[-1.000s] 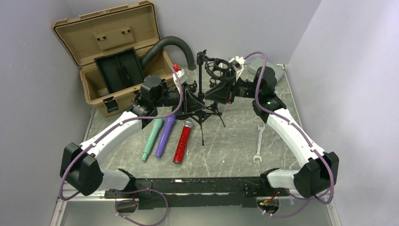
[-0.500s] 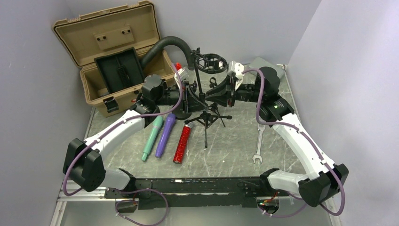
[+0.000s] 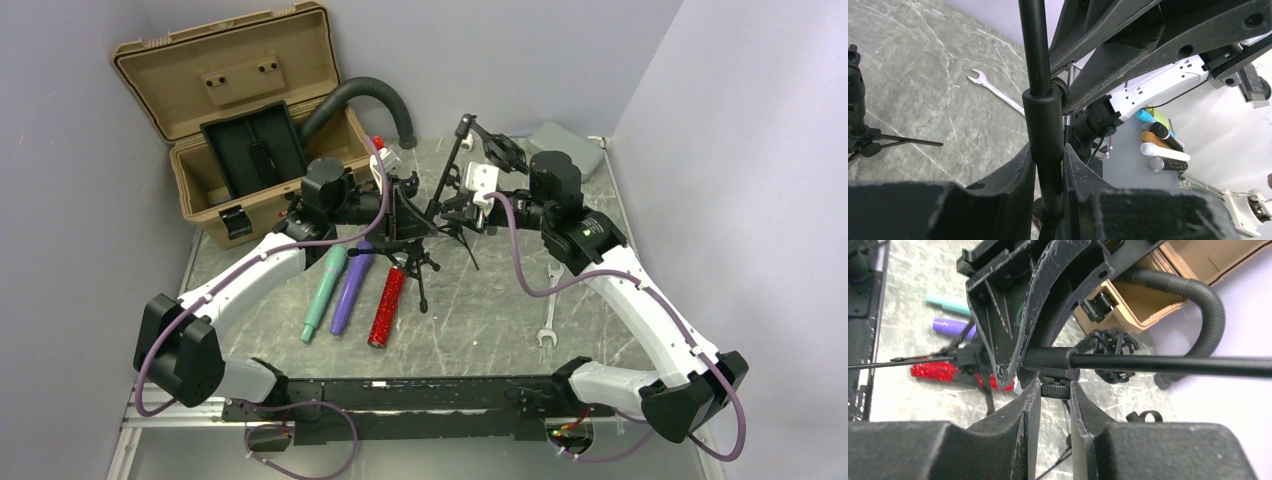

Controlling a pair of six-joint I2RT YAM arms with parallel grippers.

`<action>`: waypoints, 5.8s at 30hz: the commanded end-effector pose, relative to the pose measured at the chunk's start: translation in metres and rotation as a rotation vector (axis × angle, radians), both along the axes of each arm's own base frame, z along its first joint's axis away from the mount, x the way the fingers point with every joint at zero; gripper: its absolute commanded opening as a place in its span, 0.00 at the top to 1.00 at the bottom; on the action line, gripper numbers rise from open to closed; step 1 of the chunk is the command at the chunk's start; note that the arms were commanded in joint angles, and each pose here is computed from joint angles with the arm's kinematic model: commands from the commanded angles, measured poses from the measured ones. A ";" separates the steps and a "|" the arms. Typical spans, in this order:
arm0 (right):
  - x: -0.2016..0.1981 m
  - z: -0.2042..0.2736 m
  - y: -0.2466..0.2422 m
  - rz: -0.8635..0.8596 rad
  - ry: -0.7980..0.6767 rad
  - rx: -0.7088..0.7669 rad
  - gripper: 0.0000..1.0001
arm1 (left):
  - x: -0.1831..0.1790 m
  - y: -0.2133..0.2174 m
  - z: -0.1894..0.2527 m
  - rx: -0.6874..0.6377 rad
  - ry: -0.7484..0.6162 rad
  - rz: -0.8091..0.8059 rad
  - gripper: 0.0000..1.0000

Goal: Remove the microphone from the stand

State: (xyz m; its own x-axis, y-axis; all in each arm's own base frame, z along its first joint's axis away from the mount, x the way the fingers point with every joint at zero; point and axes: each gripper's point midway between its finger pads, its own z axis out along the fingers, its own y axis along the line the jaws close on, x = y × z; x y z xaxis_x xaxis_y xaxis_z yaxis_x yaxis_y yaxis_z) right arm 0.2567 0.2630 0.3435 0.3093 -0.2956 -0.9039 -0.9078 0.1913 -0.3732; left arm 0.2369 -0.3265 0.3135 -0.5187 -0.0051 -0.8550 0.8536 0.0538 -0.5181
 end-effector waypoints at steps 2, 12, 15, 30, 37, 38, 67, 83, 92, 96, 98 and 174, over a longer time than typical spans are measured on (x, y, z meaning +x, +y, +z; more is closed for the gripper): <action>0.013 -0.016 -0.016 -0.086 -0.078 -0.120 0.98 | -0.025 0.003 0.054 -0.105 -0.217 -0.091 1.00; -0.003 0.002 -0.012 -0.073 0.019 -0.025 0.49 | -0.019 0.003 0.055 -0.115 -0.225 -0.050 1.00; -0.007 0.012 -0.015 -0.073 0.067 0.030 0.45 | -0.019 0.005 0.057 -0.125 -0.229 -0.049 1.00; -0.016 0.038 -0.020 0.001 0.218 0.149 0.39 | -0.021 0.007 0.053 -0.153 -0.195 -0.069 1.00; -0.012 0.032 -0.012 0.041 0.265 0.153 0.40 | -0.025 0.006 0.050 -0.162 -0.178 -0.102 1.00; -0.011 0.032 -0.011 0.045 0.265 0.153 0.41 | -0.025 0.005 0.049 -0.161 -0.176 -0.105 1.00; 0.010 0.015 -0.005 -0.101 0.090 0.040 0.85 | -0.005 -0.008 0.046 -0.183 -0.039 -0.076 1.00; 0.027 -0.004 0.011 -0.221 -0.018 -0.069 0.53 | 0.010 -0.025 0.061 -0.261 0.040 -0.123 1.00; -0.003 0.003 0.005 -0.102 0.012 -0.052 0.37 | 0.014 -0.019 0.057 -0.248 0.009 -0.098 1.00; -0.005 0.024 -0.013 -0.125 -0.003 -0.024 0.36 | 0.013 -0.012 0.057 -0.237 -0.028 -0.095 1.00; -0.009 0.032 -0.019 -0.115 0.001 -0.011 0.35 | 0.010 -0.010 0.057 -0.227 -0.058 -0.104 1.00; 0.003 0.013 -0.024 -0.201 -0.108 -0.117 0.46 | 0.017 0.000 0.041 -0.225 -0.043 -0.034 1.00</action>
